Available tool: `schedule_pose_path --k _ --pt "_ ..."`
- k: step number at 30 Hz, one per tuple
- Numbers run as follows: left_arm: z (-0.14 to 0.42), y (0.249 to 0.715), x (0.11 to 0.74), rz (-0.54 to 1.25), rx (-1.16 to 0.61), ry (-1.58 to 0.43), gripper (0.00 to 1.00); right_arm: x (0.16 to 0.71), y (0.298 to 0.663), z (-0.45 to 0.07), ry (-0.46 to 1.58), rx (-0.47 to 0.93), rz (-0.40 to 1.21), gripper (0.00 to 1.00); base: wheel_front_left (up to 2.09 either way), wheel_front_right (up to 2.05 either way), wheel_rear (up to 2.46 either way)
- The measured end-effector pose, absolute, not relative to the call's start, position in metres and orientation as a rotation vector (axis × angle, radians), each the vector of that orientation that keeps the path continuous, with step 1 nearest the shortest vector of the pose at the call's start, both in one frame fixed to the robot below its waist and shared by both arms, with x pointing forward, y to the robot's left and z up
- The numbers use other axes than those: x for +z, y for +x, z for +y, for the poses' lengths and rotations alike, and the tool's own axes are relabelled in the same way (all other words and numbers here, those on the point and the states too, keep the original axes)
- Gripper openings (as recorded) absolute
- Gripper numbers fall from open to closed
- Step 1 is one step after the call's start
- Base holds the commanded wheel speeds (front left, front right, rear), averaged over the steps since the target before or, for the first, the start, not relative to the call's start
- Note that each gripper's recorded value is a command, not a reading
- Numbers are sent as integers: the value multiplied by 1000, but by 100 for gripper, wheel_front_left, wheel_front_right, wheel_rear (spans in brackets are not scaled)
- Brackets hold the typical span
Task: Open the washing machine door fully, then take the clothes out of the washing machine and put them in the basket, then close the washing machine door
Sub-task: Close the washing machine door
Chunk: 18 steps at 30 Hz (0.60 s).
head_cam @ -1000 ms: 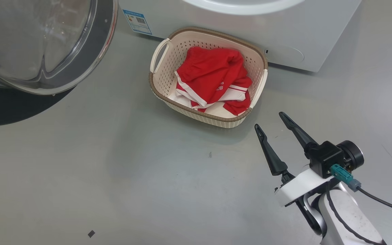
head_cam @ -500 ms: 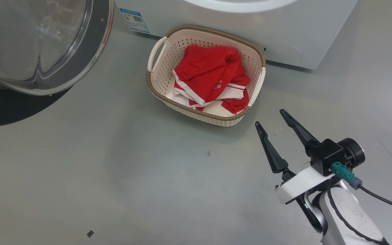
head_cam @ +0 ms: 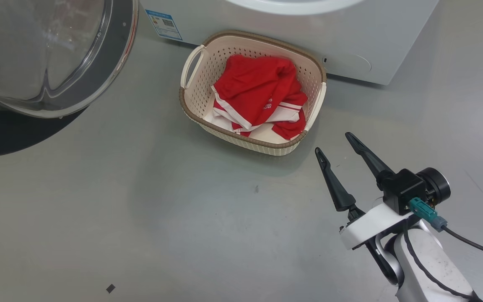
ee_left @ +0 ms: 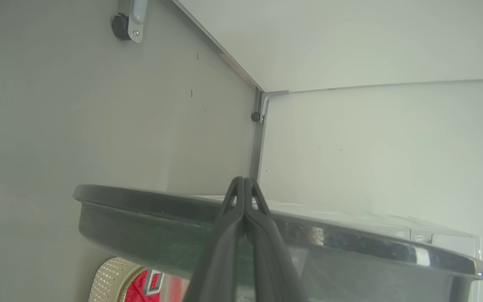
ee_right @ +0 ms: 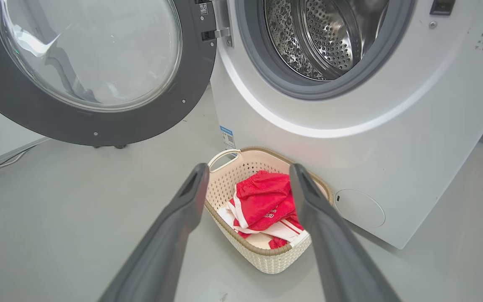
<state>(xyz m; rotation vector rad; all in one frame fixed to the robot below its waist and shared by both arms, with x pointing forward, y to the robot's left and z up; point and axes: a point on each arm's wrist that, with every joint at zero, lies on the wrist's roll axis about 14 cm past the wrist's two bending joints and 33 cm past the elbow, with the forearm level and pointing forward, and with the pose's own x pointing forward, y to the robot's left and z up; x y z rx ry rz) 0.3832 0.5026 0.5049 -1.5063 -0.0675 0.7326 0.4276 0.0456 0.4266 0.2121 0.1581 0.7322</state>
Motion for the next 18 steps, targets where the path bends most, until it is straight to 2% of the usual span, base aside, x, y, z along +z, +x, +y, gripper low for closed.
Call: schedule_pose_path --k 18 --pt "492 391 504 30 672 -1540 0 428 428 43 207 726 155 100 0 0 0"
